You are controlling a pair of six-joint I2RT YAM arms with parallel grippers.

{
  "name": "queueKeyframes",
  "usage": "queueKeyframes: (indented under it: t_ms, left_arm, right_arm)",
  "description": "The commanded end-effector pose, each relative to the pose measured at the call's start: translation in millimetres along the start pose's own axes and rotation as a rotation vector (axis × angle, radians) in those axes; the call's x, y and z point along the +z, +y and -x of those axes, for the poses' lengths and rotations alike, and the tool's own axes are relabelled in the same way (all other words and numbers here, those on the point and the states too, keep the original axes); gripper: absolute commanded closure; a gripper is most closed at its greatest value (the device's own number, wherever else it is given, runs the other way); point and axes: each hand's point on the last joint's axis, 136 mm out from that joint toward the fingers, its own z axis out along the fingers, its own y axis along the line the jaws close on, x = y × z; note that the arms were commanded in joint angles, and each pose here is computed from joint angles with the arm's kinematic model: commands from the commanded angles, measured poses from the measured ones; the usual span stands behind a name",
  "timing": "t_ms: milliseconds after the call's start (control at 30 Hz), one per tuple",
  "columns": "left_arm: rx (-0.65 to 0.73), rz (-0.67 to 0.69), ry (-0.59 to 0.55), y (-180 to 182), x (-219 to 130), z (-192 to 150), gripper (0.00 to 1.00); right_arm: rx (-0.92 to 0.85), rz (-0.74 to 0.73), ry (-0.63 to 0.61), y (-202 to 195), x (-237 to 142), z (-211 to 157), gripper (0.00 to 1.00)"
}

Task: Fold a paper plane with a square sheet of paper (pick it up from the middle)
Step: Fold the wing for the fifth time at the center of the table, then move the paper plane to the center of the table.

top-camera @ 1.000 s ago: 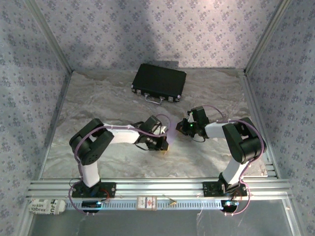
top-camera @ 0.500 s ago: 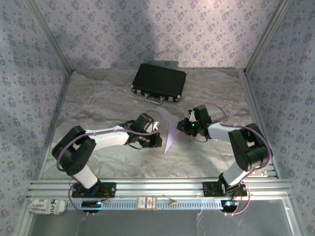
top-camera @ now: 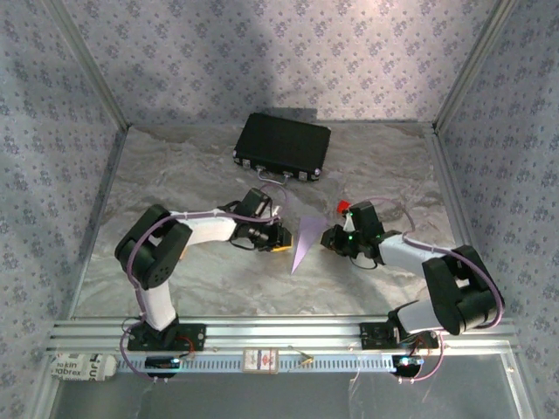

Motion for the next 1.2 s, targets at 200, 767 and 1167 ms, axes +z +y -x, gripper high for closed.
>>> queueKeyframes:
  t_ms: [200,767,1167]
  left_arm:
    - [0.022,-0.016,0.066,-5,14,-4,0.75]
    - [0.038,-0.027,0.122,-10,27,-16,0.73]
    - [0.044,-0.058,0.151,-16,33,-18,0.74]
  right_arm:
    - [-0.005,-0.004,0.006,6,-1,-6,0.81]
    - [-0.021,-0.007,0.087,6,14,-31,0.84]
    - [-0.018,0.001,0.136,5,26,-43,0.86]
